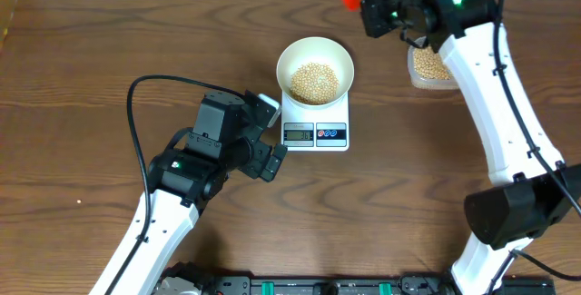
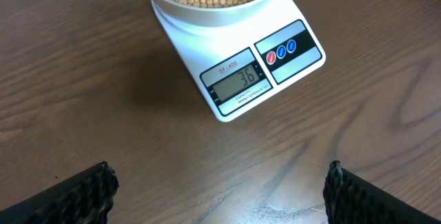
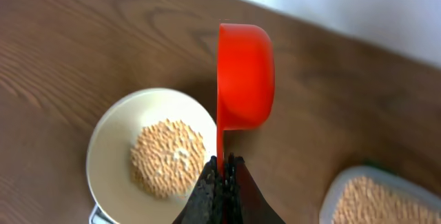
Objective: Scoop item into bowl and weigh 50g on scale
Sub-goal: 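Move the empty scoop with the right gripper back to the container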
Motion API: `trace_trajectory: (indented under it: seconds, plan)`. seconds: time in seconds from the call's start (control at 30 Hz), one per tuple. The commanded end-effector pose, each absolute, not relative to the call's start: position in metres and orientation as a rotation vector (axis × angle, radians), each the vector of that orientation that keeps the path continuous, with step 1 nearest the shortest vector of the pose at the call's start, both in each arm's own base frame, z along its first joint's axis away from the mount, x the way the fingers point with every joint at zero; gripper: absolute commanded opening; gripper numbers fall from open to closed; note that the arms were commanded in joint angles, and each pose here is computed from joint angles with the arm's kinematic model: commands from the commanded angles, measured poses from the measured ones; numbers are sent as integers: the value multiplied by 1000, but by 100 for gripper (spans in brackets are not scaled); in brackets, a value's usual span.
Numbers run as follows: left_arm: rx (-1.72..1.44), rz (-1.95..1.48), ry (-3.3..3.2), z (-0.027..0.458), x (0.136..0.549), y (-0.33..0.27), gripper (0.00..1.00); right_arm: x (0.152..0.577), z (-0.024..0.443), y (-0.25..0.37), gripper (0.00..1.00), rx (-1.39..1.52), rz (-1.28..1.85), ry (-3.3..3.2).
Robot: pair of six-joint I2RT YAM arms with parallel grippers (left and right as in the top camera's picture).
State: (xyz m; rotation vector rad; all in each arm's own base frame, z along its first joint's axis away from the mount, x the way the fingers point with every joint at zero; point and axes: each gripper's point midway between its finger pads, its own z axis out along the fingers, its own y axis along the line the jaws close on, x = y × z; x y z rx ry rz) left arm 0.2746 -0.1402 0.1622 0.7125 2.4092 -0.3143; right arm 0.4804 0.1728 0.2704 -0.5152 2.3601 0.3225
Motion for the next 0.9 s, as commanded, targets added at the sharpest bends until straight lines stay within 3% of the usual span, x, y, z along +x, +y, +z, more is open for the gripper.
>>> trace_trajectory:
  seconds: [0.0,0.4,0.57,0.87]
  plan:
    - [705,-299,2424,158,274,-138,98,481,280,149,1,-399,340,2383]
    - [705,-299,2424,158,274,-138,98,463,253,48,1,-140,267,2588]
    - [705,-299,2424,158,274,-138,98,448,234,2,1,-23,76,2699]
    - [705,-299,2424,158,274,-138,98,421,189,-10,1,30,-6,2863]
